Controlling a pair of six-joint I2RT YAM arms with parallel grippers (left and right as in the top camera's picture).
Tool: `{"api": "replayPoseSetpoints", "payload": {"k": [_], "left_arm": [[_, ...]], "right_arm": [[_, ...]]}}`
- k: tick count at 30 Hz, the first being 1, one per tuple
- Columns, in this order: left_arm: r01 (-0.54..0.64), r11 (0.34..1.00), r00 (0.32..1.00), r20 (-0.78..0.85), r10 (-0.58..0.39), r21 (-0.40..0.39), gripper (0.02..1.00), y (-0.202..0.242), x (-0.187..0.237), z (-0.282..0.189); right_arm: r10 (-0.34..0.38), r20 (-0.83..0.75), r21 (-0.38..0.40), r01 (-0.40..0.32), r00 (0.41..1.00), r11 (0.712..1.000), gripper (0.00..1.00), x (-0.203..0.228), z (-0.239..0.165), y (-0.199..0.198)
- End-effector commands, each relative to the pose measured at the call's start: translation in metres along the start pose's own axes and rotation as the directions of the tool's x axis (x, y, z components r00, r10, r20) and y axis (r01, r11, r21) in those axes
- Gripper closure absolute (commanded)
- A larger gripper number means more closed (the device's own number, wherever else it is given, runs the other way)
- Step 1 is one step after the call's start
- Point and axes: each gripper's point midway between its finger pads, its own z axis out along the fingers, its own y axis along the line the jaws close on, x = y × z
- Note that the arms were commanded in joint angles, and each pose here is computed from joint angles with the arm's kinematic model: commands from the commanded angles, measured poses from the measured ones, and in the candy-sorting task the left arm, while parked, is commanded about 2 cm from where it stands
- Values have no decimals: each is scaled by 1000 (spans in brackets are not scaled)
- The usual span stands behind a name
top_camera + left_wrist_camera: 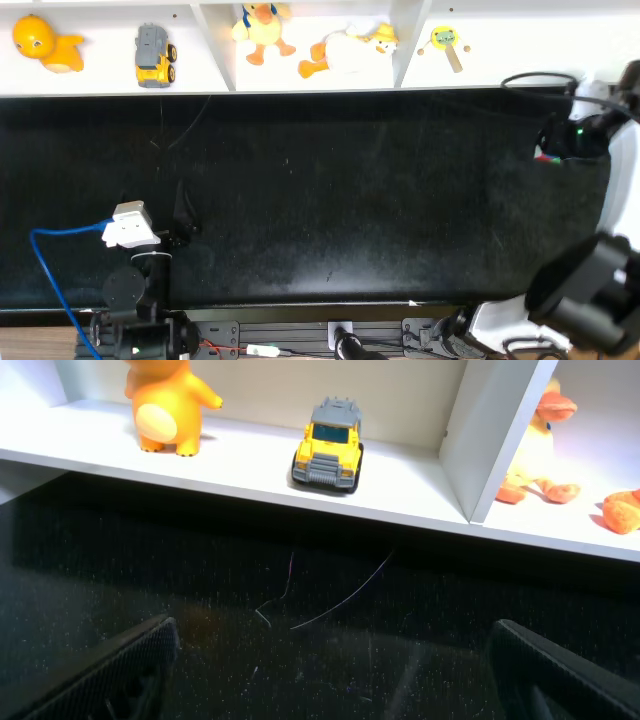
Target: Store Toys
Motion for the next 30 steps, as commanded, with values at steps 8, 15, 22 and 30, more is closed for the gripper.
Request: {"api": "replayPoseSetpoints", "payload": {"k": [8,15,22,30], "left_arm": [[4,1000,1000,8,-4,2,20,0,0,0],[4,1000,1000,8,-4,2,20,0,0,0],[4,1000,1000,8,-4,2,20,0,0,0],[4,1000,1000,8,-4,2,20,0,0,0]], "right_arm": [[-16,164,-36,22,986,999,954,-19,-45,16],[-22,190,-33,29,981,999,952,-26,-46,15],[-36,258,-25,44,966,999,952,-42,-49,13],[-97,391,-19,113,915,993,954,-62,-27,6]]}}
